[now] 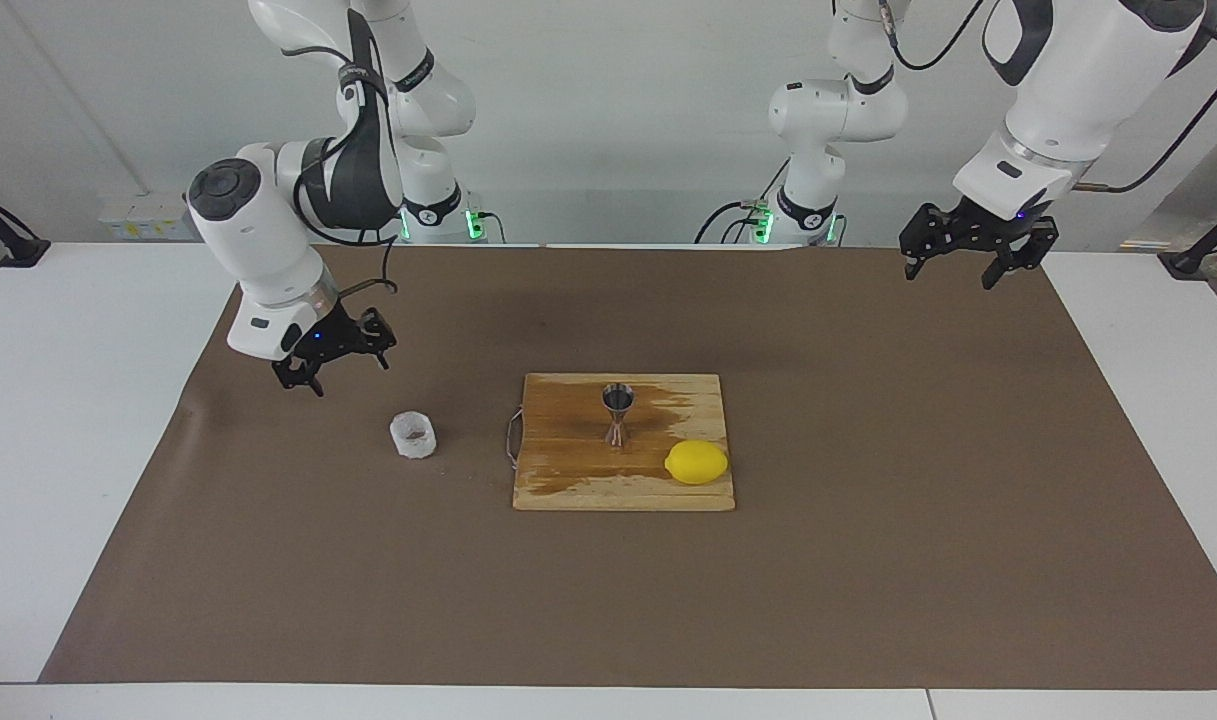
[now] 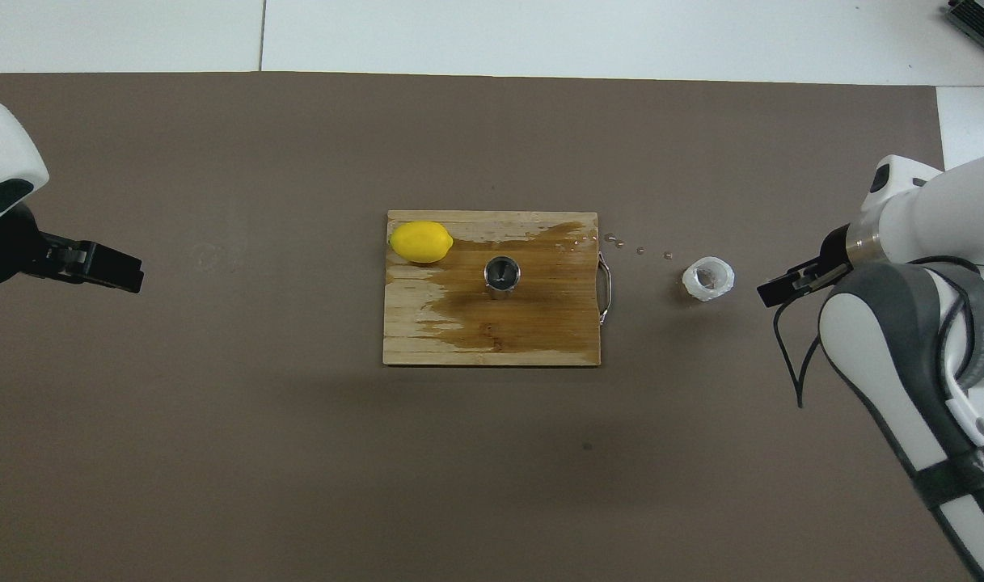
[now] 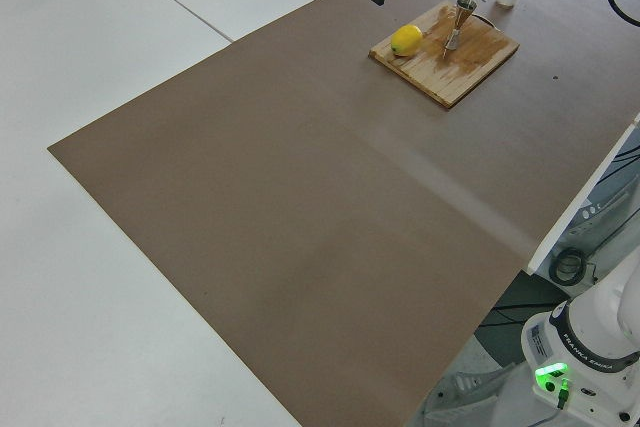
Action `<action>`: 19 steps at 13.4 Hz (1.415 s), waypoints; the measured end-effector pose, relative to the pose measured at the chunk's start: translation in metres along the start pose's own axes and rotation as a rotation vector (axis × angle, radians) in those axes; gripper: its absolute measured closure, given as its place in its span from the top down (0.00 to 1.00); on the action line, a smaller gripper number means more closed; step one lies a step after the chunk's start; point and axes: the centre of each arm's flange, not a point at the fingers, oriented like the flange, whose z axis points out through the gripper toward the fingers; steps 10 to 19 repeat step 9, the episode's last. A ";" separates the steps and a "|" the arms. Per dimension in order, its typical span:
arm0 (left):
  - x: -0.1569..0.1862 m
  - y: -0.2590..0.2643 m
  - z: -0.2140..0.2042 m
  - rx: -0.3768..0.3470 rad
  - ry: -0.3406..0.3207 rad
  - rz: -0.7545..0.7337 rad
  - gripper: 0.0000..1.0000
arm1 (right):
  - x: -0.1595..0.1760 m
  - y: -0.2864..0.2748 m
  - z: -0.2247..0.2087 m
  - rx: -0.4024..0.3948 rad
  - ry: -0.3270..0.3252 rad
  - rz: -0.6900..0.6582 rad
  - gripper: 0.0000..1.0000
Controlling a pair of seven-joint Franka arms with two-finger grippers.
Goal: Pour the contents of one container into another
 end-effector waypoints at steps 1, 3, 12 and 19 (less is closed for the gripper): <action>0.000 0.000 0.000 0.000 0.000 0.000 1.00 | -0.005 -0.010 -0.023 -0.011 -0.011 0.082 1.00; 0.000 0.000 0.000 0.000 0.000 0.000 1.00 | -0.015 -0.018 -0.078 -0.016 -0.021 0.219 1.00; 0.000 0.000 0.000 0.000 0.000 0.000 1.00 | -0.028 -0.006 -0.148 -0.015 -0.004 0.400 1.00; 0.000 0.000 0.000 0.000 0.000 0.000 1.00 | -0.028 -0.006 -0.148 -0.015 -0.004 0.400 1.00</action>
